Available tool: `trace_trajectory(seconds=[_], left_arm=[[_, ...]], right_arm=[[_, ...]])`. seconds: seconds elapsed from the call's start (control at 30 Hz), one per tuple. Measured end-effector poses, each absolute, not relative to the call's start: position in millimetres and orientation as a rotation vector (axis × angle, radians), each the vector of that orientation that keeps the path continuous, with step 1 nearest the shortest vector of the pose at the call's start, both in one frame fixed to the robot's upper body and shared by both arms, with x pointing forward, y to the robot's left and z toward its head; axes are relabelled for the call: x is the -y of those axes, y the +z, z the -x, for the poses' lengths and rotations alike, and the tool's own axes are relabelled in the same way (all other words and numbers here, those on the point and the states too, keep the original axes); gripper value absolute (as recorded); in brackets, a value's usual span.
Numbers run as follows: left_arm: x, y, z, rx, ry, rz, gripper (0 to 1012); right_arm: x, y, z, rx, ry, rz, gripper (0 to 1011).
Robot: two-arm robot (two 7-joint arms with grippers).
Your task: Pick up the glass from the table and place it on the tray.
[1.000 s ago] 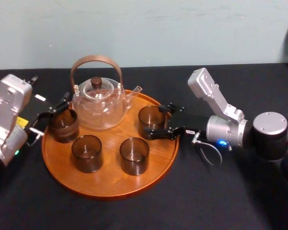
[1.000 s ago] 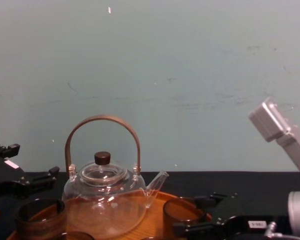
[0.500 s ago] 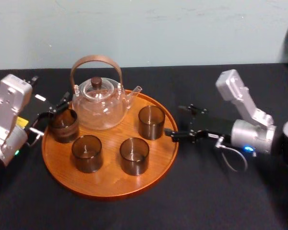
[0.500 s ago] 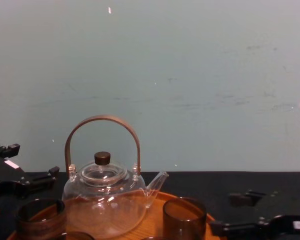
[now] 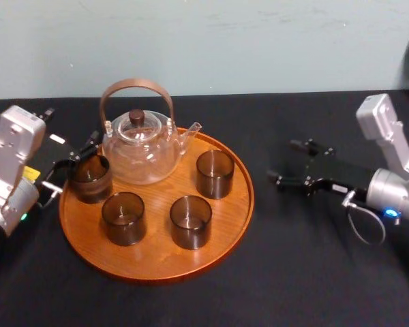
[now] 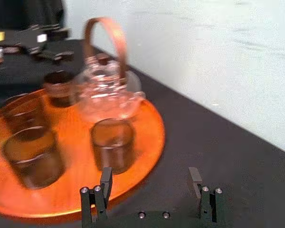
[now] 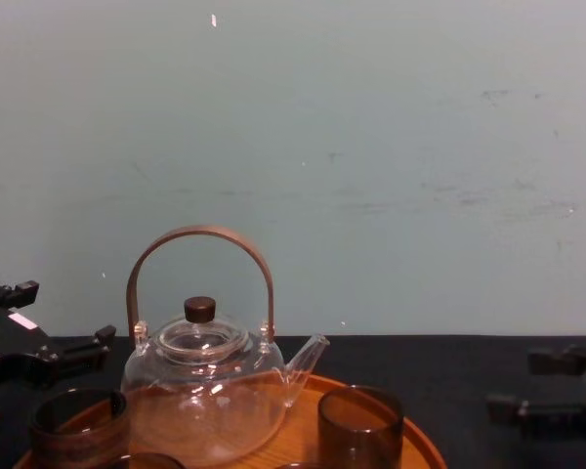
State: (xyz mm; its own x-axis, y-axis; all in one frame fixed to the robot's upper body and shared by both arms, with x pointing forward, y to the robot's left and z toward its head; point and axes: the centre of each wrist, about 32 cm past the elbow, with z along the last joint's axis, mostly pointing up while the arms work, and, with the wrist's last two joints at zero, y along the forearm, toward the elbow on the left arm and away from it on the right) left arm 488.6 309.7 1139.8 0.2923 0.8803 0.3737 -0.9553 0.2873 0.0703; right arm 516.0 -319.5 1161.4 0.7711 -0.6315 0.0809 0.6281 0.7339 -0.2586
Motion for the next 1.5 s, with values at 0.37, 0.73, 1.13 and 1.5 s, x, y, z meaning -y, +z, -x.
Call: trace_trajectory(seconds=[0.37, 0.73, 1.13, 1.5], left_arm=[[-309.7, 1139.8, -488.6, 0.285, 1.248, -0.305, 1001], [-309.7, 1139.8, -488.6, 0.285, 1.248, -0.304, 1001], [-309.7, 1139.8, -488.6, 0.285, 1.248, -0.304, 1001], [-309.7, 1139.8, -488.6, 0.285, 1.248, -0.304, 1002]], right_arm=[[317, 1156.8, -508, -0.005, -0.95, 0.195, 1002], [308, 1136.1, -500, 0.028, -1.059, 0.151, 1002], [307, 1118.6, -497, 0.021, -1.062, 0.149, 1002], [307, 1117.9, -497, 0.021, -1.062, 0.15, 1002]])
